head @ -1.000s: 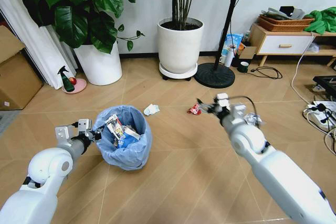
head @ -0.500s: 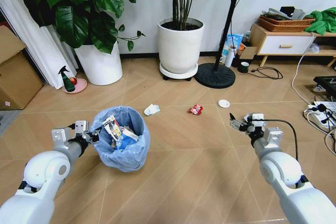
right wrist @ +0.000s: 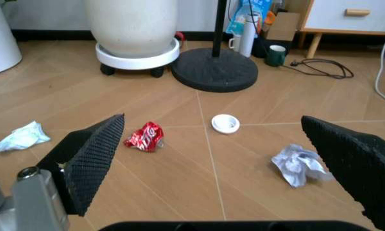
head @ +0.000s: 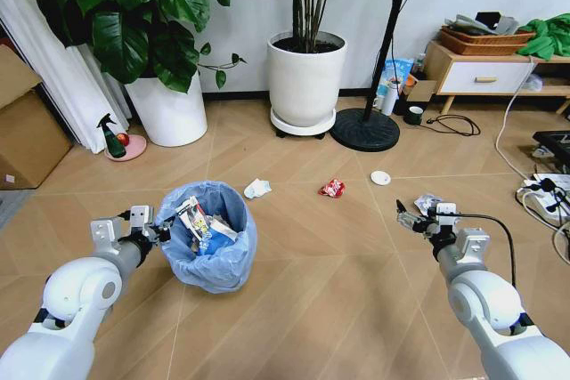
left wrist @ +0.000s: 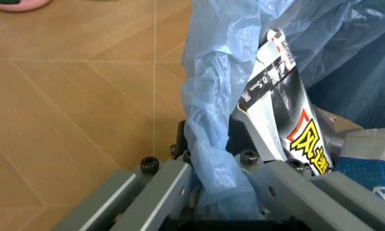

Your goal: Pick up the trash bin and place the garbage on the floor into it.

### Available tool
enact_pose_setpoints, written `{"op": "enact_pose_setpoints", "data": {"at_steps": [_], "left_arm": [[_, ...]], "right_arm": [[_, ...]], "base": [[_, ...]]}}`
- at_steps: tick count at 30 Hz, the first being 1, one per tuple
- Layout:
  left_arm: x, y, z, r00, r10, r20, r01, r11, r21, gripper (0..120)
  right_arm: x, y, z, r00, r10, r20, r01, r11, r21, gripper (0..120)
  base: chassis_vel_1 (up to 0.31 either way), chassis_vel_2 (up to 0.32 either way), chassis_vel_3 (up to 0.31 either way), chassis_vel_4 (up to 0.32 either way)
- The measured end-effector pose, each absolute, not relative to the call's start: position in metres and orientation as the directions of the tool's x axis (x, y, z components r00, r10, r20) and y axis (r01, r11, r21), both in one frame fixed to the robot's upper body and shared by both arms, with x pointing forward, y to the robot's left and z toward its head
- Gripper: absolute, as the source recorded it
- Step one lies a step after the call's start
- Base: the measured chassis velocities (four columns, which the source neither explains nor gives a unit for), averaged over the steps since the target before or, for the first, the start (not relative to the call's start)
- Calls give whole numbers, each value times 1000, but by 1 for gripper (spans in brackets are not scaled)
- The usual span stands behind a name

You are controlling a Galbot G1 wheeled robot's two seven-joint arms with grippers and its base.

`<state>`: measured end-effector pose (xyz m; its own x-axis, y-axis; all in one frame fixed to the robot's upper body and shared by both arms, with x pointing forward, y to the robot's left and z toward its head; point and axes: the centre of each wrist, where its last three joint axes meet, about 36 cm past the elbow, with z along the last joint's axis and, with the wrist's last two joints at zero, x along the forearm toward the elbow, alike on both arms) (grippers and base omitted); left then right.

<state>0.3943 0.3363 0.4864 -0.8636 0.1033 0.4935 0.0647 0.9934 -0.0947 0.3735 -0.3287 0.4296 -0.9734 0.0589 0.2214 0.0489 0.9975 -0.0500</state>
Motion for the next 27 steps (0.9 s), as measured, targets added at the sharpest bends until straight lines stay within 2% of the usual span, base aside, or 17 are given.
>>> {"op": "enact_pose_setpoints", "data": {"at_steps": [27], "left_arm": [[396,337,489,-867,100,489,63,994,-91,0]], "right_arm": [[384,-319,422,-973,37,229,30,999,-34,100]], "base": [[-104,101,96,-103]]}}
